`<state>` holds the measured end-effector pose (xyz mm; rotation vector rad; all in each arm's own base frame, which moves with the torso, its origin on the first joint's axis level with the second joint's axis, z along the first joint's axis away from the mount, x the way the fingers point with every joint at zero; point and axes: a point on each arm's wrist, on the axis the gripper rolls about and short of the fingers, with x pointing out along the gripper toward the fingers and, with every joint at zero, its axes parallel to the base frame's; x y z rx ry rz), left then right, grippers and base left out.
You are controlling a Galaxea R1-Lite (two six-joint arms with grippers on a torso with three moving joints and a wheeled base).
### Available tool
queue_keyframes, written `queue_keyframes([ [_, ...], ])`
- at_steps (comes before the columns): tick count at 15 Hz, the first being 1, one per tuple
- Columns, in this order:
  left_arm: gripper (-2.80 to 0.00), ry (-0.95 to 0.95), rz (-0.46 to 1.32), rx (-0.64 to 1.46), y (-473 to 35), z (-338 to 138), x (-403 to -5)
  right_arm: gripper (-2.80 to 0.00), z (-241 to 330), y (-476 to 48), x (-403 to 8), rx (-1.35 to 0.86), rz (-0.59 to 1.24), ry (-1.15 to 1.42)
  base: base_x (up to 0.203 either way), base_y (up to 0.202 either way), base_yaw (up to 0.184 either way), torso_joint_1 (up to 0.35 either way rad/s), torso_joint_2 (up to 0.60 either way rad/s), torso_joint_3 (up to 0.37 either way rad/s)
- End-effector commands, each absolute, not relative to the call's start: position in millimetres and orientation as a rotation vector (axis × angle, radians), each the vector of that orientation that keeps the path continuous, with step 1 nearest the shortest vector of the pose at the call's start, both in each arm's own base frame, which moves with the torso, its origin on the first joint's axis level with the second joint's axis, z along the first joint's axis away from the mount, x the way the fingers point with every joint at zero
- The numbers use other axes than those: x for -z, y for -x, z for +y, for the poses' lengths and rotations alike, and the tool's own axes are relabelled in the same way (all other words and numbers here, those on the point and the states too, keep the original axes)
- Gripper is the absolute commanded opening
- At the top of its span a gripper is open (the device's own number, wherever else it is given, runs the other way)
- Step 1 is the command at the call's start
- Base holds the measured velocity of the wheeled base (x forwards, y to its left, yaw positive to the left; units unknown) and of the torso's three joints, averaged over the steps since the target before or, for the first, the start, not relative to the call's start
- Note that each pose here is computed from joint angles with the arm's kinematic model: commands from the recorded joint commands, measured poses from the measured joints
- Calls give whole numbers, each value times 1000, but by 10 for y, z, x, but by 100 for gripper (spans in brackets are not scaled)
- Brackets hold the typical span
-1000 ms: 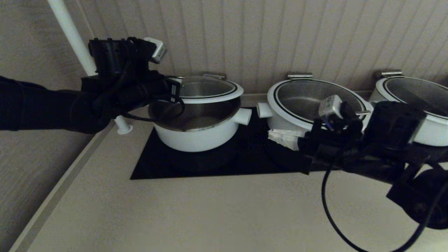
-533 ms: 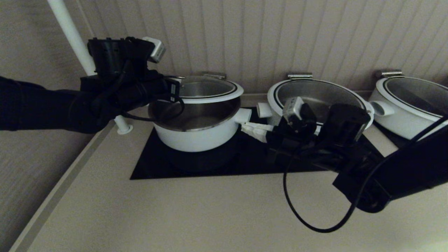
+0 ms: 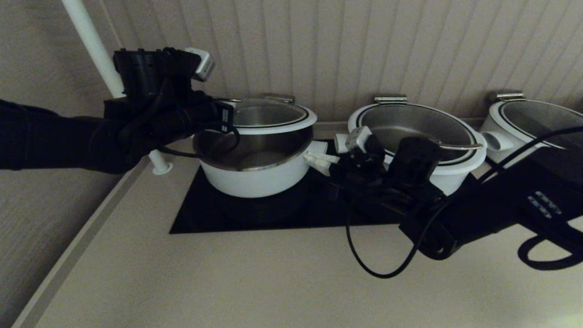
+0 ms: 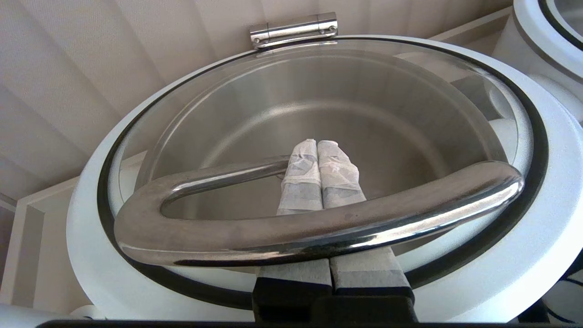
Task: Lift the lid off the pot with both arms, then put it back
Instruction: Hold the pot lid with the right arm
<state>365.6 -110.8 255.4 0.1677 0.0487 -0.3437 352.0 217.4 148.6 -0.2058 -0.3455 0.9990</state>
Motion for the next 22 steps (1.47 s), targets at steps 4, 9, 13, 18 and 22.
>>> queue_keyframes([
  [4,-280,-170,44,345,-3657,-1114,-2559,-280,2282,-3729,-1434,-963,-377,204,0,0,0,0,0,0],
  [9,-280,-169,46,344,-3656,-1114,-2556,-280,2362,-3934,-1643,-936,-419,201,0,0,0,0,0,0],
  [13,-280,-168,44,345,-3656,-1114,-2560,-280,2381,-4062,-1774,-923,-436,203,0,0,0,0,0,0],
  [18,-280,-168,43,345,-3653,-1113,-2566,-280,2400,-4105,-1767,-922,-435,203,0,0,0,0,0,0],
  [22,-280,-168,40,344,-3651,-1107,-2576,-280,2420,-4127,-1698,-926,-422,203,0,0,0,0,0,0],
])
